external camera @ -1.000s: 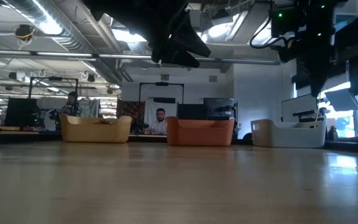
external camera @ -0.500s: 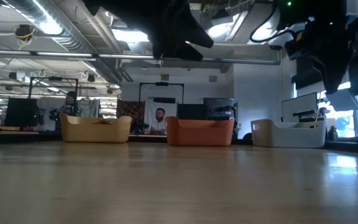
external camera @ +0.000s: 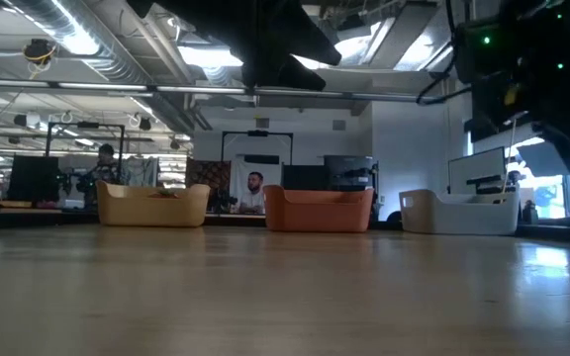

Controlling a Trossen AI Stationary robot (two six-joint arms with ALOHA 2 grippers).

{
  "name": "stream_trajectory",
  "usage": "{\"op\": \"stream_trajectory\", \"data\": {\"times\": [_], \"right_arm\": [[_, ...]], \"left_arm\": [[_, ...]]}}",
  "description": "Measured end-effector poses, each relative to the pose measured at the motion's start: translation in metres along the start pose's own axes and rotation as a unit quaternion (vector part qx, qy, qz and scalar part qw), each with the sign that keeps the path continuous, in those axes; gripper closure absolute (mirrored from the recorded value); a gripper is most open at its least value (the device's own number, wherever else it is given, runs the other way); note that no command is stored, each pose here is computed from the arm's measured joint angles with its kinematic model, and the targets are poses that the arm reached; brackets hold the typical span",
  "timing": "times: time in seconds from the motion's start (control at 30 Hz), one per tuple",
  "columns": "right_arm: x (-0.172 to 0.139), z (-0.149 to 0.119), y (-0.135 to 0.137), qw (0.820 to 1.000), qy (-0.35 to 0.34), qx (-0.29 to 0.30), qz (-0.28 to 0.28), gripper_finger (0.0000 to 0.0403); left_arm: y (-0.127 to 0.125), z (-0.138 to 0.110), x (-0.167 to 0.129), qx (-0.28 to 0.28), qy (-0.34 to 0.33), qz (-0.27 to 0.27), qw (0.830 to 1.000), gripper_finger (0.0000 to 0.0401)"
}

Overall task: Sort produce into baskets
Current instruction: Put the top right lime into the orange bin

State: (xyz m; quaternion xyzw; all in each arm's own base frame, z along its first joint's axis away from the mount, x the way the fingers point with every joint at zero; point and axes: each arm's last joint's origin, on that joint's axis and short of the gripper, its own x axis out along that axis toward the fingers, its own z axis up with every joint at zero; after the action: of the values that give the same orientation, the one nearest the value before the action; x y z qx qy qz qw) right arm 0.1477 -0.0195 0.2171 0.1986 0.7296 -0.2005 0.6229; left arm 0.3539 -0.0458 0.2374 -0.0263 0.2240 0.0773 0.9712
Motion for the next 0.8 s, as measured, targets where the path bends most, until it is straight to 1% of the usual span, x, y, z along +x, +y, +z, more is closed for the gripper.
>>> {"op": "stream_trajectory", "data": {"times": [0.07,0.17,0.3,0.43,0.63,0.8], "right_arm": [[0.001,0.003,0.001,1.0,-0.003,0.001,0.002,0.0087],[0.006,0.008,0.003,1.0,0.016,-0.006,-0.007,0.0083],[0.016,0.016,0.007,0.998,0.056,-0.027,-0.022,0.009],[0.026,0.024,0.011,0.994,0.098,-0.047,-0.022,0.0098],[0.037,0.029,0.014,0.987,0.146,-0.057,-0.033,0.0099],[0.046,0.032,0.015,0.983,0.169,-0.059,-0.042,0.01]], "left_arm": [[0.0,0.0,0.0,-0.001,0.0,0.0,1.0,0.0102],[0.0,0.0,0.0,-0.001,0.0,0.0,1.0,0.0102],[0.0,0.0,0.0,-0.001,0.0,0.0,1.0,0.0102],[0.0,0.0,0.0,-0.003,0.0,0.0,1.0,0.0102],[0.0,0.0,0.0,-0.006,0.0,0.0,1.0,0.0102],[0.0,0.0,0.0,-0.006,0.0,0.0,1.0,0.0102]]}}
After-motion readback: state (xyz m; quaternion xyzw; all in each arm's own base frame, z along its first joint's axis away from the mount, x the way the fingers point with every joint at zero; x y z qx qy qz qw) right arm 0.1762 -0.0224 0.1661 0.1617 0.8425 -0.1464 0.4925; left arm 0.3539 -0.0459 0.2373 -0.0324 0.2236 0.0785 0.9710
